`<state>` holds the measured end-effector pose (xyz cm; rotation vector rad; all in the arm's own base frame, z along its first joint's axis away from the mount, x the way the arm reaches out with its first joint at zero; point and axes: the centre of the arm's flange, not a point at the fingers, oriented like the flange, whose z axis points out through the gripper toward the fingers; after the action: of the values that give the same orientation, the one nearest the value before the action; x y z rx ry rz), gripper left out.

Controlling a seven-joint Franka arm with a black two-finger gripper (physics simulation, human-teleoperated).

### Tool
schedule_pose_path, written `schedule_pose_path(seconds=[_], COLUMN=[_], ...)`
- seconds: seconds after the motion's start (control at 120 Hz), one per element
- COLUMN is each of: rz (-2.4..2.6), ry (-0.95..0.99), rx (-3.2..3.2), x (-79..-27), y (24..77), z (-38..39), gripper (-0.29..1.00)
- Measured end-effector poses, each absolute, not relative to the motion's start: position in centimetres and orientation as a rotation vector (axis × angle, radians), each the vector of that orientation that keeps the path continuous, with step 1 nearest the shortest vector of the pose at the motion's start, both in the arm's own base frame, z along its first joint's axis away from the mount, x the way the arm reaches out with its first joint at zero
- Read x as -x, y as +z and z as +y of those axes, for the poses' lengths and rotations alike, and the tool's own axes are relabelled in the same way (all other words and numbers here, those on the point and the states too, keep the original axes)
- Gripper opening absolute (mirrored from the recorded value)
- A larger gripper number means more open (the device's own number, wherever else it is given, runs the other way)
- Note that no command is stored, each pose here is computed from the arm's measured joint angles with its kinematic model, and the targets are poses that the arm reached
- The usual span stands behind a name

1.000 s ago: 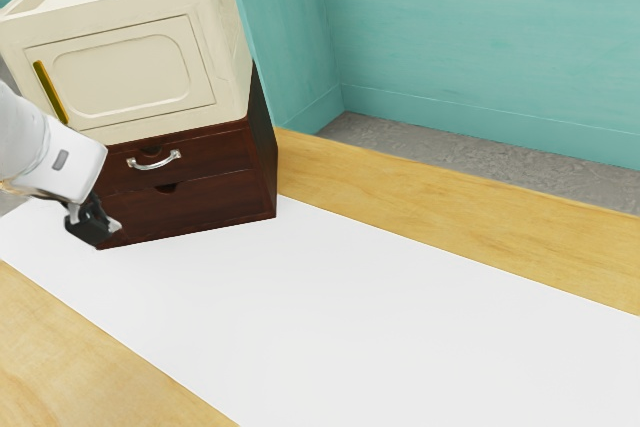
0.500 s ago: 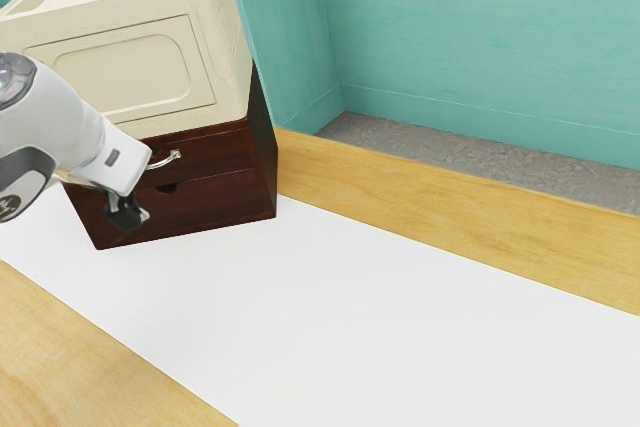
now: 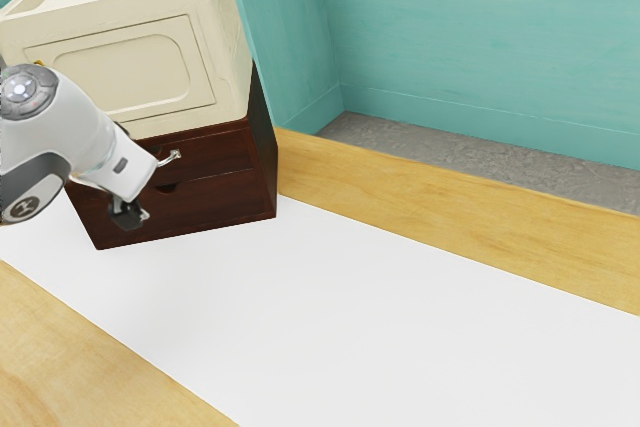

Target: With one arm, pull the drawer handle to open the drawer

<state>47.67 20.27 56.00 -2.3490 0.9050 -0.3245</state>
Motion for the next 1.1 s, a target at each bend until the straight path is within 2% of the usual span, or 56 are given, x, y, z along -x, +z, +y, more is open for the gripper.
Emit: schedule_pose_path(seconds=[1.1], rz=[0.932], ry=[-0.339], rx=[2.370], x=[-52.2], y=[54.1], z=[25.9], gripper=[0.70])
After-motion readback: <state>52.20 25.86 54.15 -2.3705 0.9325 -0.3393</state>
